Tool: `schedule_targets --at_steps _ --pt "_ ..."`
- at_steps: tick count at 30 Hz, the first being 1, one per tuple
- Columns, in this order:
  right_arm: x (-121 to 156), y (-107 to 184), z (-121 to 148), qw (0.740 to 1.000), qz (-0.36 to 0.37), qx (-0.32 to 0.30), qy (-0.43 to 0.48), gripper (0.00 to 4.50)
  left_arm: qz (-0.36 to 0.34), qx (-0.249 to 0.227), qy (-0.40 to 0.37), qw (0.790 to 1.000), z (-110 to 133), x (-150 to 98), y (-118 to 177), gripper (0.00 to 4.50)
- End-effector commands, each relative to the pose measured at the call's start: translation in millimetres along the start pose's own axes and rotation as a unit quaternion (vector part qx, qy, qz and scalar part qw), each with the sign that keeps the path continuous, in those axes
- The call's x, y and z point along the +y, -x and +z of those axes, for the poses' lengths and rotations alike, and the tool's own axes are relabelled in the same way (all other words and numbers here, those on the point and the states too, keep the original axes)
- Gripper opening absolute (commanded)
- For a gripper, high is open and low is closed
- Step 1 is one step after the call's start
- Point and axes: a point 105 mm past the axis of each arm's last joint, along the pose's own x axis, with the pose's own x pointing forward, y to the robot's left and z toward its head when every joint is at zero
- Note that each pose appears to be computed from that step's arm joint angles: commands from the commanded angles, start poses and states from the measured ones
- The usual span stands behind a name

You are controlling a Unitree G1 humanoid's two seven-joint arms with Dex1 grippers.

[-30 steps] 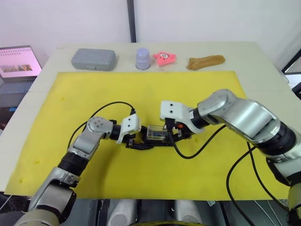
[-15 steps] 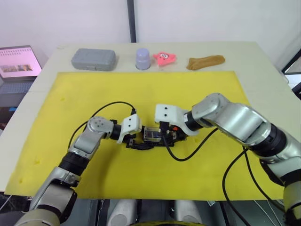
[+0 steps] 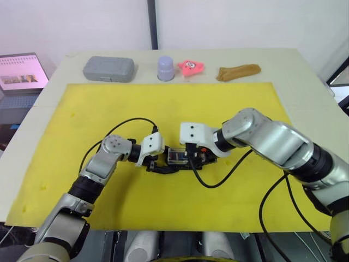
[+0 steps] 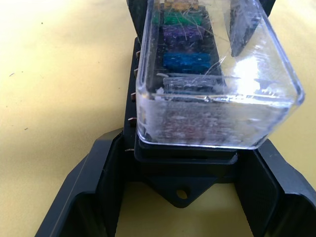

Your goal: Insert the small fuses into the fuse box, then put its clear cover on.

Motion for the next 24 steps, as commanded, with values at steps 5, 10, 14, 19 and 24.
schedule_targets --at_steps 5,10,14,19,24 --pt "1.7 1.2 -2.9 1.000 0.002 0.015 0.015 1.69 0.000 0.002 -0.002 1.000 0.3 0.1 -3.0 2.55" --pt "4.7 -2.7 -2.9 1.000 0.009 0.015 0.015 1.69 0.001 0.001 -0.002 1.000 1.0 0.2 -3.4 2.55" --pt "4.8 -3.7 -1.2 1.000 0.010 0.012 0.013 1.69 0.000 0.002 -0.001 1.000 0.6 -0.1 -3.3 2.55" --pt "4.2 -4.4 0.2 1.000 0.010 0.010 0.010 1.69 0.000 0.002 0.000 1.000 0.6 -0.2 -3.2 2.55" --pt "3.1 -3.9 1.2 1.000 0.009 0.008 0.009 3.61 -0.001 0.002 0.000 1.000 0.6 -0.6 -3.1 2.55"
